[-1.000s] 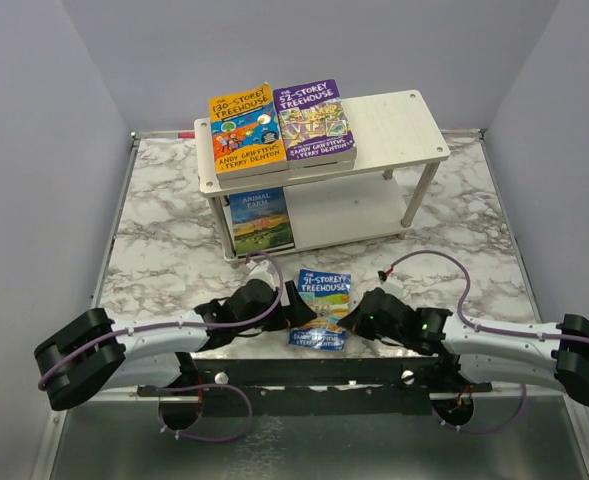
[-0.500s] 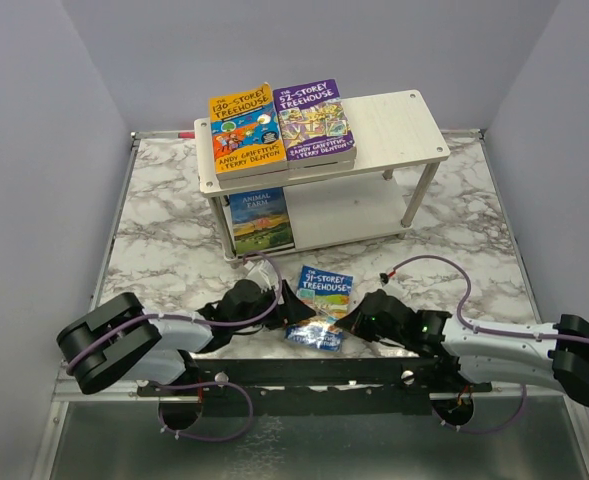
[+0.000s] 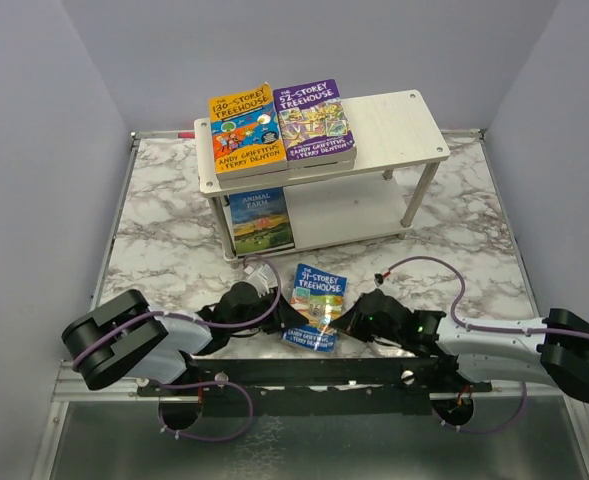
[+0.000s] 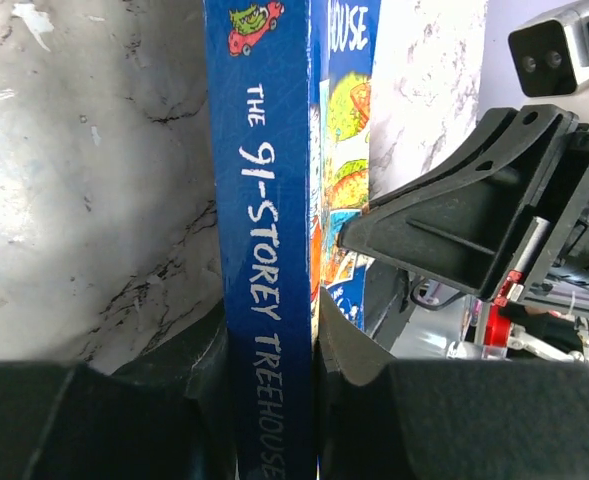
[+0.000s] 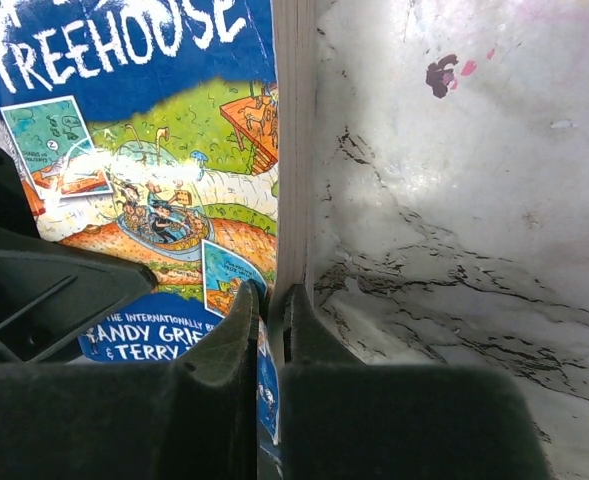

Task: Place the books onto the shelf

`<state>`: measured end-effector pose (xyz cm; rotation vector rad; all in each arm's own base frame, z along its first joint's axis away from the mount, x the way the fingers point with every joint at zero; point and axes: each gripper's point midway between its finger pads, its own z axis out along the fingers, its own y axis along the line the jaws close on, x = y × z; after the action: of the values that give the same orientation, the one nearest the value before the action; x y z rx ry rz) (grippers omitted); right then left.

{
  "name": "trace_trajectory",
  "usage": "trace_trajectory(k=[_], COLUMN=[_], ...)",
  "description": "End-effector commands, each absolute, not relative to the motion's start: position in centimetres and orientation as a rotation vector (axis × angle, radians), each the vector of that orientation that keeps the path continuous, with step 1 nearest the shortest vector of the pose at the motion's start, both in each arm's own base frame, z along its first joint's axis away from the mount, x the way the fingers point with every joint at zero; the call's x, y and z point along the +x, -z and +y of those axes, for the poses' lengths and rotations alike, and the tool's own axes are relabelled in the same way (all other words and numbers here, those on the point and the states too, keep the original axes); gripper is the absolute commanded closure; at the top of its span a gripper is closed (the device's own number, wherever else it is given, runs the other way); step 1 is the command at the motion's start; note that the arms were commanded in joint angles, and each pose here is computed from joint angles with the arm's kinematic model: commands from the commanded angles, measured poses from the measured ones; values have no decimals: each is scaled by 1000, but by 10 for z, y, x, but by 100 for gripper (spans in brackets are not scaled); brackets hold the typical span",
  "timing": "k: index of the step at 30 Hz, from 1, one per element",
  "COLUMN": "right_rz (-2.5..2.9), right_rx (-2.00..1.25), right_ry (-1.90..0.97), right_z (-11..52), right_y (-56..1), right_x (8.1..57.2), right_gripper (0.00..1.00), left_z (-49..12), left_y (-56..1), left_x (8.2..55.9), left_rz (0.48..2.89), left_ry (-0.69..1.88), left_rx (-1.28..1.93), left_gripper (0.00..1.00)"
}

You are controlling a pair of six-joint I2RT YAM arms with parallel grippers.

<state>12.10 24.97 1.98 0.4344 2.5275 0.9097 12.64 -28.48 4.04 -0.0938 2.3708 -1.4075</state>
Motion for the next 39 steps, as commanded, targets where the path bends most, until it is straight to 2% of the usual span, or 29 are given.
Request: trace_trajectory(k=[1,4,5,9,14,17,22,32,39], right_rz=[2766,2751,2746,2706,2607,2515,2333,2030,1870], right_rx=[379,383,382,365,324,260,242,235,92], right_ry=[-523,-540,-550,-611,-750,-893,-1087,-1241,-1374], right_z=[181,182,183,188,197,207,211,192,208], right_y=[43,39,36,23,-4,-30,-76,-166,-219], right_x=[79,81,82,86,94,97,103,113,109], right_gripper=[99,99,97,79,49,39,32,14,6], left_z=[-297,-300,-301,-303,-300,-298,-291,-279,-276], left_y=[-73,-94,-105,-138,-174,-193,-220,-257,-280], left_x=[114,117,117,117,116,115,114,112,109], left_rz=[2284,2217,2183,2095,2007,1957,1886,1765,1702], left_ry=[1572,1629,1654,1730,1785,1816,1841,1879,1917], left_rx=[15,8,10,12,11,5,-12,-28,-23], left_gripper=[100,100,100,100,100,100,100,100,100])
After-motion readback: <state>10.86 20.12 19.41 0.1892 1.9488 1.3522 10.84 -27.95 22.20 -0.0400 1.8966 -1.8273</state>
